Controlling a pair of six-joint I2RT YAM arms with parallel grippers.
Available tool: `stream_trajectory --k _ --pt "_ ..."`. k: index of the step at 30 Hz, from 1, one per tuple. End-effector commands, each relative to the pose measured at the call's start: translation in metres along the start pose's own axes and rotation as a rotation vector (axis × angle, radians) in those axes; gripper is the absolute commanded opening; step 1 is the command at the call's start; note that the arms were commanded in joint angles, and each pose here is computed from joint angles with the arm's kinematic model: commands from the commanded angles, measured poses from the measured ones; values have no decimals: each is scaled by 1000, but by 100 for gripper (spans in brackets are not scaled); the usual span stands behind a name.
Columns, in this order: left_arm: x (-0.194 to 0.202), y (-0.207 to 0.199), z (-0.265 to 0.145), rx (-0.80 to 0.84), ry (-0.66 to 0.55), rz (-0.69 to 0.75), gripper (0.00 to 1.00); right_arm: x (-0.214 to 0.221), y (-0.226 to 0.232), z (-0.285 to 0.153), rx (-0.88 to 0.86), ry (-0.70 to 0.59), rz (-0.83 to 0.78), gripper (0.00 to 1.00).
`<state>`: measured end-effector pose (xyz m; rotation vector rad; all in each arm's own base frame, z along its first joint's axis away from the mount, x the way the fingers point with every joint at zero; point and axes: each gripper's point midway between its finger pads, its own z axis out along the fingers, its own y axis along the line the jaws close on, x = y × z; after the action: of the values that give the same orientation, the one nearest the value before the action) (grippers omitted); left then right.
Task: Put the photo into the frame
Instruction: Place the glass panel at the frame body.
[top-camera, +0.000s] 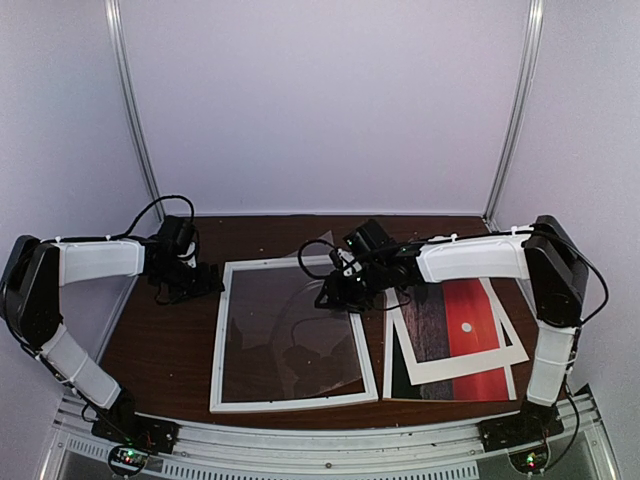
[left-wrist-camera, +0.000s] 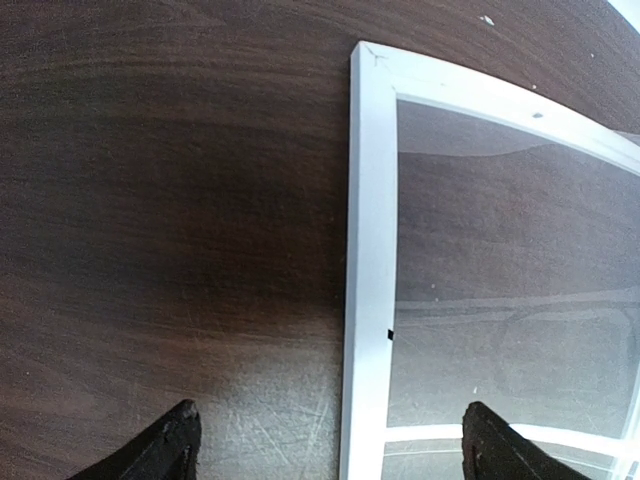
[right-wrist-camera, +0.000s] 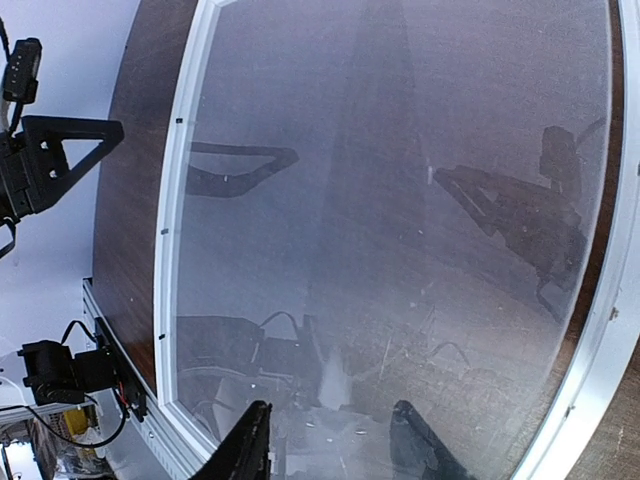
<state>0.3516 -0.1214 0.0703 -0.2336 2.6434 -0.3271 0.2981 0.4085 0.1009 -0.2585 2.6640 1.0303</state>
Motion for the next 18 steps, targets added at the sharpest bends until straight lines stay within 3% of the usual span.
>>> stream_trajectory --k 1,18 --pt "-7 -8 0 20 -14 22 91 -4 -5 4 51 -3 -12 42" --pt "-4 -8 4 21 -4 25 91 5 -31 6 168 41 1 48"
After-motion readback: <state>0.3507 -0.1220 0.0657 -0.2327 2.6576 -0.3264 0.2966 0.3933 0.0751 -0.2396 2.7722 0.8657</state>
